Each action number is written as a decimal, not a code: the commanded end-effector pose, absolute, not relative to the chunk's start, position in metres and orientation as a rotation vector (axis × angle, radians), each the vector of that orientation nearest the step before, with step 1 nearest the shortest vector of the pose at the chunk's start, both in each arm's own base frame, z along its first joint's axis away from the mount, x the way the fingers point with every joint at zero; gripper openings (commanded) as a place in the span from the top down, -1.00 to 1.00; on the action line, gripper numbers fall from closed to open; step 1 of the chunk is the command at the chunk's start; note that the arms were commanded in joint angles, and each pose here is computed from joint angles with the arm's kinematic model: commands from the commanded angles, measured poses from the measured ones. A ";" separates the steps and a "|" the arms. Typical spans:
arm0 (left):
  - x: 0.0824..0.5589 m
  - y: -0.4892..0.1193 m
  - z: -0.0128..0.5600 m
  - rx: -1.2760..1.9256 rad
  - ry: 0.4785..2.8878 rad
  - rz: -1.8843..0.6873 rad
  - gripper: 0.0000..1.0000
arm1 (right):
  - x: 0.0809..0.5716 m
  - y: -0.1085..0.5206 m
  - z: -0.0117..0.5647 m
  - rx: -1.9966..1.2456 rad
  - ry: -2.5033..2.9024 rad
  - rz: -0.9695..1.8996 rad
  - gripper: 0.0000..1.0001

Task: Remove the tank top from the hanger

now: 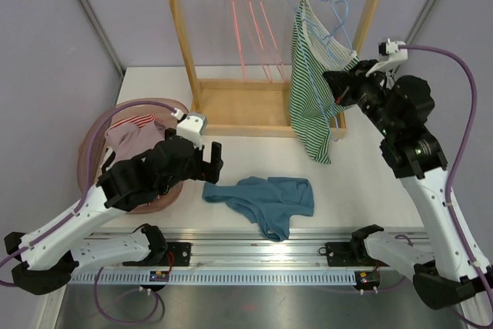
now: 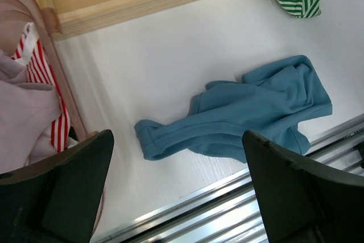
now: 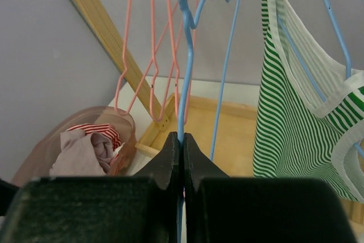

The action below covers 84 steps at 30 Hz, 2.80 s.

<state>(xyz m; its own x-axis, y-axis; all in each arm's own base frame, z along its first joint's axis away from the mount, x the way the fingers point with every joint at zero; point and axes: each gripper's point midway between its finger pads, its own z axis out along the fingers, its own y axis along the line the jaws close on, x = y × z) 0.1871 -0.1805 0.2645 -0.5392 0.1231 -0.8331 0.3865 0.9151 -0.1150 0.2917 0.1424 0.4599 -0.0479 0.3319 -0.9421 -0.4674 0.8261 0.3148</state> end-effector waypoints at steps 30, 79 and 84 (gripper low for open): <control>0.195 -0.150 0.251 0.418 2.075 -0.253 -0.98 | 0.475 0.273 0.493 -0.285 1.609 0.522 1.00; 0.174 -0.351 0.051 0.850 2.446 -0.481 -0.98 | 0.188 0.160 0.461 -0.405 1.489 0.735 -0.99; 0.164 -0.344 0.010 0.887 2.521 -0.391 -0.27 | 0.170 0.151 0.466 -0.407 1.458 0.750 -0.99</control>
